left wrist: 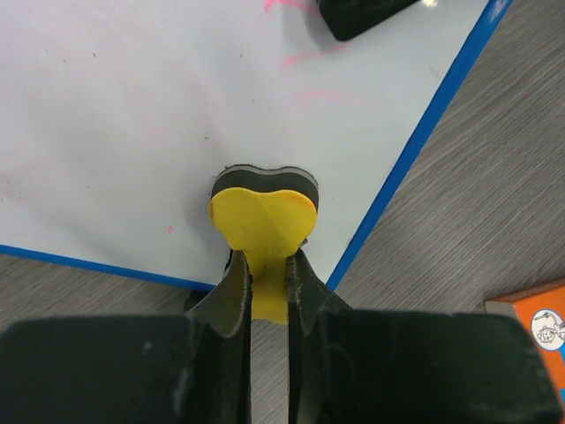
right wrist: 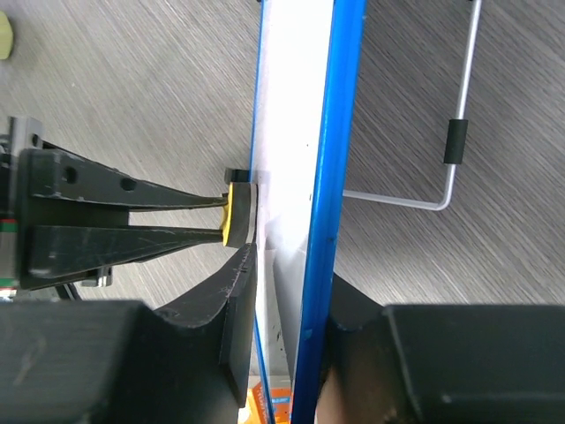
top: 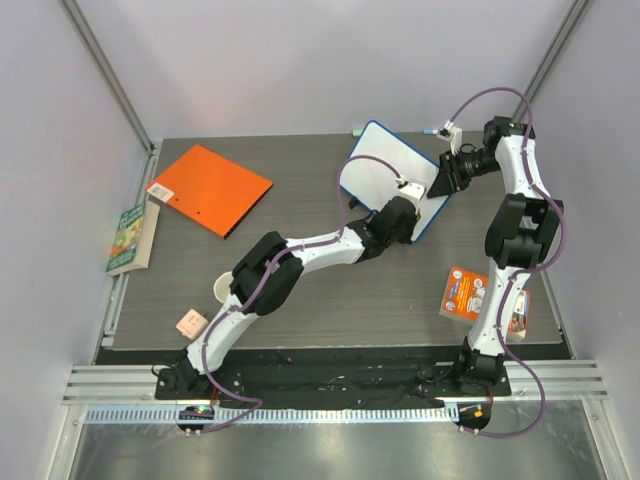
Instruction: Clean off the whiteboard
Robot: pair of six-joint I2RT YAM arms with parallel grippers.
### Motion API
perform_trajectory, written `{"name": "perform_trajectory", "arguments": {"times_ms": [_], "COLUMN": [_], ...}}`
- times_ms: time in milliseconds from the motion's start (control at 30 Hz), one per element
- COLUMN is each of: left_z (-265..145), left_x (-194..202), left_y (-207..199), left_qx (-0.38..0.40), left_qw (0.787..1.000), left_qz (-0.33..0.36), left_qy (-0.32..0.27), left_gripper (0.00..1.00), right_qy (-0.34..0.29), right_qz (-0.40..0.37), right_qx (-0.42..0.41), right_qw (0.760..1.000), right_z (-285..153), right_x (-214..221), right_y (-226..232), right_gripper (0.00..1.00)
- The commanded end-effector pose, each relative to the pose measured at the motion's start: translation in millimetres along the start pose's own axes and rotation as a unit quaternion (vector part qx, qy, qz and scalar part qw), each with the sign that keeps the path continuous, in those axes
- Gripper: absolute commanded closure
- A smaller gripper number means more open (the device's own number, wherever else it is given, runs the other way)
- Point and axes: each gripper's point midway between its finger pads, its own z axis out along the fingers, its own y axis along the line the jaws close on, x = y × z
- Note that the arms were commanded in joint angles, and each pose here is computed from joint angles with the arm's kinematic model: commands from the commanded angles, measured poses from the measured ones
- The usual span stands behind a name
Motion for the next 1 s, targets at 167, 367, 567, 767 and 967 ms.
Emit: {"name": "perform_trajectory", "arguments": {"times_ms": [167, 367, 567, 767, 967], "left_z": [-26, -55, -68, -69, -52], "left_x": [-15, -67, -83, -84, -81], "left_y": [9, 22, 32, 28, 13], "left_qx": [-0.008, -0.002, 0.006, 0.021, 0.051], "left_qw": [1.0, 0.997, 0.995, 0.994, 0.995], "left_qz": [-0.013, -0.046, -0.058, -0.063, -0.063], "left_qy": [-0.006, -0.062, -0.083, -0.082, -0.066], "left_gripper": [1.0, 1.0, 1.0, 1.0, 1.0], "right_qy": [-0.04, -0.042, -0.042, -0.039, -0.052], "right_qz": [-0.018, -0.02, -0.016, -0.007, 0.015], "right_qx": [-0.031, -0.033, -0.035, -0.03, -0.009], "right_qw": [0.999, 0.998, 0.998, 0.999, 0.998], "right_z": [-22, -22, -21, -21, -24], "right_x": [-34, -35, -35, -29, -25], "right_y": [50, 50, 50, 42, 22], "right_gripper": [0.68, 0.63, 0.59, 0.57, 0.57]}}
